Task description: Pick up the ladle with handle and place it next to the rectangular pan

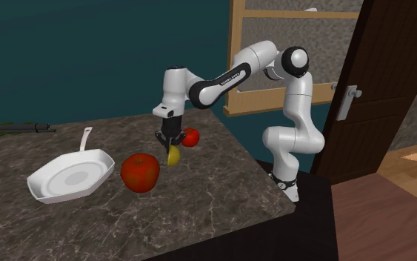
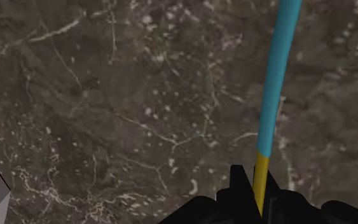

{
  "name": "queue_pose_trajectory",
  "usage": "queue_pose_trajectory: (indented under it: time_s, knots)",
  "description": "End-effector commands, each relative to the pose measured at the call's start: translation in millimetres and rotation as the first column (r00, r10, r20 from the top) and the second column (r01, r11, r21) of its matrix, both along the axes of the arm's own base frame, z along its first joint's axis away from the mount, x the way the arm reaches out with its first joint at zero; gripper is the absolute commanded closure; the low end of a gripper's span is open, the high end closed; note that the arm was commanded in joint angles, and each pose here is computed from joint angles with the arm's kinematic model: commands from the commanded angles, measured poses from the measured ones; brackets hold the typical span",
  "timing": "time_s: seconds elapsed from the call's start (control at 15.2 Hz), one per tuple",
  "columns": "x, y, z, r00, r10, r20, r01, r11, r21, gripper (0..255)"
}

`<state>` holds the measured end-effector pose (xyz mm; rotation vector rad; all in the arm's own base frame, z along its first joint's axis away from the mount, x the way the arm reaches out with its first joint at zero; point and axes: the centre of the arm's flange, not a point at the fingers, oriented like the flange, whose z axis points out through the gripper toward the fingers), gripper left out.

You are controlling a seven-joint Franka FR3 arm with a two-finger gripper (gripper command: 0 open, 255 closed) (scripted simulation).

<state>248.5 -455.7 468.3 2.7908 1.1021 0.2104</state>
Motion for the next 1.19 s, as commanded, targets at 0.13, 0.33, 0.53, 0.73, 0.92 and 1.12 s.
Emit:
queue_pose_trajectory:
  time_s: [0.13, 0.33, 0.53, 0.73, 0.92, 1.12]
  knots:
    - [0, 1, -4, 1.0, 0.001, 0.0, -0.001, 1.0, 0.001, 255]
    - [0, 1, -4, 1.0, 0.001, 0.0, -0.001, 1.0, 0.001, 255]
    - [0, 1, -4, 1.0, 0.001, 0.0, -0.001, 1.0, 0.001, 0]
    - [0, 1, -4, 1.0, 0.001, 0.0, -0.001, 1.0, 0.001, 0]
    - [-5, 3, 22, 1.0, 0.001, 0.0, -0.001, 1.0, 0.001, 0]
    - [-9, 5, 45, 1.0, 0.001, 0.0, -0.001, 1.0, 0.001, 0]
